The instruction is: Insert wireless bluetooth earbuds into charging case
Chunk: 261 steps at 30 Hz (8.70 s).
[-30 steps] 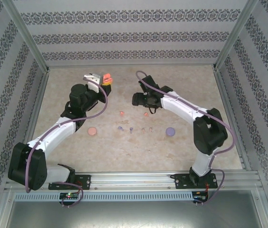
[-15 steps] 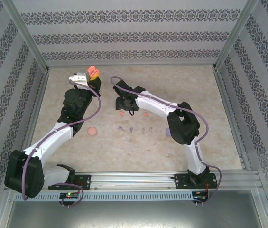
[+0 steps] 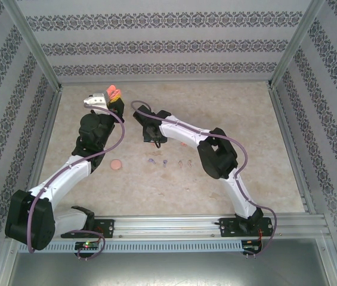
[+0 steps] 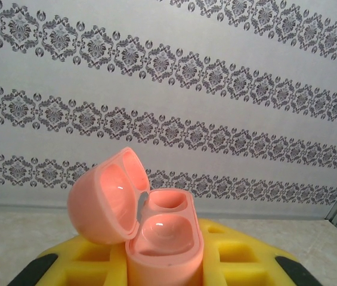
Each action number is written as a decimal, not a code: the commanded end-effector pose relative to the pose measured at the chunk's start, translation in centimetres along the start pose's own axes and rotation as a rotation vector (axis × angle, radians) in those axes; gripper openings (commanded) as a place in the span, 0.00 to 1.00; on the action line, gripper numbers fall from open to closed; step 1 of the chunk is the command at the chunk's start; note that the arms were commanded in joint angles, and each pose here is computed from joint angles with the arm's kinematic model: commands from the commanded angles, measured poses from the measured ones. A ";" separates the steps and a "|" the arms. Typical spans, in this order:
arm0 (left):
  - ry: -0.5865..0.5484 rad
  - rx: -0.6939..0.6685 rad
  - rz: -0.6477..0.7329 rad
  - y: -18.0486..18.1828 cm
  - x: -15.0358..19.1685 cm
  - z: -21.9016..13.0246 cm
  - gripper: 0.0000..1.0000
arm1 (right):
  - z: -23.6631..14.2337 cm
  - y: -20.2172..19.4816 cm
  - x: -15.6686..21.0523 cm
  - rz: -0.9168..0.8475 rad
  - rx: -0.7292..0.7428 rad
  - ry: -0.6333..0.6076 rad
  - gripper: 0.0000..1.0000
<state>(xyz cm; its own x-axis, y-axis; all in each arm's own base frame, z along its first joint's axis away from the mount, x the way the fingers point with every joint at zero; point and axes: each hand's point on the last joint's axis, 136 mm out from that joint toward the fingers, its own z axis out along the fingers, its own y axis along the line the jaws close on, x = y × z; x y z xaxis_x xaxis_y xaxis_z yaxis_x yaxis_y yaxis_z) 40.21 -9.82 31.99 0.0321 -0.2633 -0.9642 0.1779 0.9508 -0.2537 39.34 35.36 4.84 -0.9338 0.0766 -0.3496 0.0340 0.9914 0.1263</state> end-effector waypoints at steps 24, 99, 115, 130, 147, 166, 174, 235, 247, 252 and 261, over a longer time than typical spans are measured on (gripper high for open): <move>-0.044 0.000 -0.018 0.6 -0.9 -1.1 0.00 | 3.2 0.1 0.9 0.067 0.087 0.039 0.43; 0.012 0.405 0.123 -5.2 5.1 0.5 0.00 | -10.4 -5.0 -9.3 0.098 -0.165 -0.359 0.22; -0.034 0.496 0.230 -7.5 5.9 3.9 0.00 | -24.4 -5.7 -15.5 0.121 -0.426 -0.634 0.23; -0.240 0.318 0.397 -11.2 1.8 6.1 0.00 | -33.9 -4.9 -16.6 0.190 -0.709 -0.869 0.26; -0.308 0.363 0.285 -14.1 0.0 6.8 0.00 | -35.2 -2.3 -15.1 0.230 -0.870 -0.887 0.27; -0.305 0.540 0.245 -16.9 -0.5 5.0 0.00 | -34.7 -0.4 -14.1 0.174 -0.921 -0.929 0.27; -0.309 0.566 0.263 -17.5 -0.8 4.5 0.00 | -34.0 -0.4 -13.5 0.170 -0.919 -0.926 0.27; -0.382 0.583 0.253 -18.6 -4.8 3.1 0.00 | -28.1 -1.3 -11.7 0.120 -0.784 -0.895 0.33; -0.375 0.582 0.248 -18.5 -4.6 3.0 0.00 | -29.3 -2.1 -12.5 0.171 -0.815 -0.898 0.55; -0.369 0.552 0.250 -18.0 -4.3 3.2 0.00 | -32.8 -3.1 -12.9 0.193 -0.882 -0.918 0.67; -0.338 0.478 0.266 -16.3 -3.7 2.8 0.00 | -35.4 -8.1 -12.7 0.309 -0.891 -0.872 0.73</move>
<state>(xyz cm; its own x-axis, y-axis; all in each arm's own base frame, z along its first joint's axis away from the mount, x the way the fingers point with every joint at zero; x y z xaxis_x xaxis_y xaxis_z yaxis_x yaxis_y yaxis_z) 41.11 -25.74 38.04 0.3747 -0.1246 -0.9187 0.5698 0.8127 0.1222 38.95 23.81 41.77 -0.3265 0.6580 -0.6786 -0.4026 0.5527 0.7297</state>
